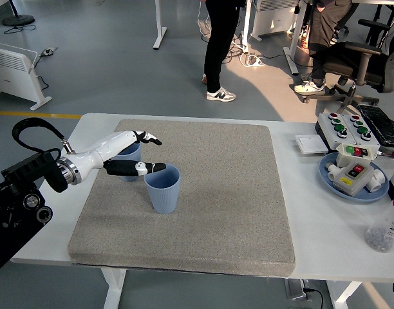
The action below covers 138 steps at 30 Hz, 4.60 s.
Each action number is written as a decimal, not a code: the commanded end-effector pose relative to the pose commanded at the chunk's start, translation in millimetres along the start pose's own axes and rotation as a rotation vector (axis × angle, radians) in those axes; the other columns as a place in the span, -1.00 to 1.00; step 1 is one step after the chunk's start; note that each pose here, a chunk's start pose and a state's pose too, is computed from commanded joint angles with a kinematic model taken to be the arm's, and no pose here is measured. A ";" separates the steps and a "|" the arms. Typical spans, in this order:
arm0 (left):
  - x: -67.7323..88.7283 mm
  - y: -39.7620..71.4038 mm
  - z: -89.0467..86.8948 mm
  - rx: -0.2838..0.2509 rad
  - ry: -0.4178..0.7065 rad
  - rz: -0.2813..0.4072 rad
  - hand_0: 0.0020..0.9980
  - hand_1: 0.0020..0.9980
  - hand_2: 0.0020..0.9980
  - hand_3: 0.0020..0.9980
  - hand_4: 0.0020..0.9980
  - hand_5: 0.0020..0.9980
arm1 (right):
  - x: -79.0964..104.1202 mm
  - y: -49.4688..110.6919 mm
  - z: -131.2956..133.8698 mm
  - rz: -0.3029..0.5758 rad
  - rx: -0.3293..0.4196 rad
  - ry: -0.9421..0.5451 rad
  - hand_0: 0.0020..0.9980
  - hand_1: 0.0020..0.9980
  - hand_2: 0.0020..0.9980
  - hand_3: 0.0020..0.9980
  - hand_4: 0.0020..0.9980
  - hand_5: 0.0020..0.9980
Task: Push cup pick cup insert cup
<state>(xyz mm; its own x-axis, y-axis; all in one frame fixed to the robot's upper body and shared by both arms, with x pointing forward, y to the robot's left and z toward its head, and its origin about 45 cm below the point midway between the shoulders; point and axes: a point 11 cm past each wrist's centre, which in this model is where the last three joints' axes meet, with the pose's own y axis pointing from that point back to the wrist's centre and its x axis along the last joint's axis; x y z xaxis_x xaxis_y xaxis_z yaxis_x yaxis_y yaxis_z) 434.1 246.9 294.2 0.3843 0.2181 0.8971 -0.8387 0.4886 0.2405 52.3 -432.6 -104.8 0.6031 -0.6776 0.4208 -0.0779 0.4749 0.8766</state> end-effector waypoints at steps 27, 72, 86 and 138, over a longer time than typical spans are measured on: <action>-13.5 -55.8 24.5 0.042 -0.277 -0.284 0.67 0.75 0.91 0.81 0.61 -0.49 | -0.6 -0.1 0.4 -0.007 0.001 0.017 0.06 0.09 0.10 0.06 -0.91 0.53; 3.8 -40.6 29.4 0.102 -0.368 -0.346 -0.01 0.08 0.43 0.19 0.32 -0.75 | 0.8 -0.6 4.0 0.001 -0.008 0.023 0.06 0.09 0.10 0.06 -0.89 0.51; 89.7 -19.6 66.6 0.038 -0.452 -0.189 0.00 0.08 0.42 0.19 0.30 -0.77 | -0.3 -0.8 6.7 -0.002 -0.016 0.029 0.06 0.09 0.10 0.06 -0.89 0.51; 117.4 -32.3 -51.7 0.331 -0.351 -0.128 0.05 0.13 0.49 0.28 0.23 -0.89 | 11.5 -0.8 -2.7 0.012 0.010 0.057 0.06 0.09 0.10 0.06 -0.89 0.49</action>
<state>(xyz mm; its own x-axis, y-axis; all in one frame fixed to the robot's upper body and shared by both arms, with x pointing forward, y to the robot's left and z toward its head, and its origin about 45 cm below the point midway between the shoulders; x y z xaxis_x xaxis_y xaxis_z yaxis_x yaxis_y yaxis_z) 526.2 300.5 372.6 0.3866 -0.1512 0.9098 -0.8928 0.1858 0.4103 61.4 -439.2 -101.3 0.6462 -0.6388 0.4176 -0.0932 0.4770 0.8740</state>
